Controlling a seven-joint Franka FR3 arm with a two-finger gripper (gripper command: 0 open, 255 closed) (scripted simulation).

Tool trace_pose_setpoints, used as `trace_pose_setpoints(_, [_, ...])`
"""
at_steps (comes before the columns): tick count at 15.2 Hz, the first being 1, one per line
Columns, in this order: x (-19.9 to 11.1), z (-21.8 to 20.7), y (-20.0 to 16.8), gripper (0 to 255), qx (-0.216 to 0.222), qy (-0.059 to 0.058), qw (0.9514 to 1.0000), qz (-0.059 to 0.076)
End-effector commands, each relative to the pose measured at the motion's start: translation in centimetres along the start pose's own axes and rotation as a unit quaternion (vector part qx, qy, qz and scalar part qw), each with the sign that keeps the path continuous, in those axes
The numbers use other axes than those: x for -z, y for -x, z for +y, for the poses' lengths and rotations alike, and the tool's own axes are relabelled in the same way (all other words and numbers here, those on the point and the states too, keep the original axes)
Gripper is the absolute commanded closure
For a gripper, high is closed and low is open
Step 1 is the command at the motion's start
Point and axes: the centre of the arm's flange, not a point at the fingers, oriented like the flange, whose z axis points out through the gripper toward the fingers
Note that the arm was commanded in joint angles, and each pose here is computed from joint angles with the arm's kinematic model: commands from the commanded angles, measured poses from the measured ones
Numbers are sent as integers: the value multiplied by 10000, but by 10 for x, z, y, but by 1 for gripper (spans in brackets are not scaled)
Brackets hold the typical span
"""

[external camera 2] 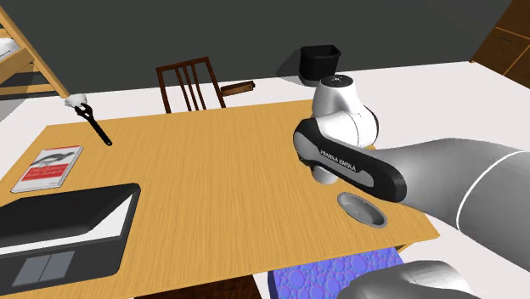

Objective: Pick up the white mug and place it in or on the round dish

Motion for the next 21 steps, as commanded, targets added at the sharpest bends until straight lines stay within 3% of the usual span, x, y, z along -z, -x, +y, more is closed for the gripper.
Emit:
trace_pose_setpoints(1, [0,21,19,255,5,-6,10000,-1])
trace_pose_setpoints(12, [4,135,108,255,5,-6,10000,-1])
trace_pose_setpoints(21, [-38,135,112,255,5,-6,10000,-1])
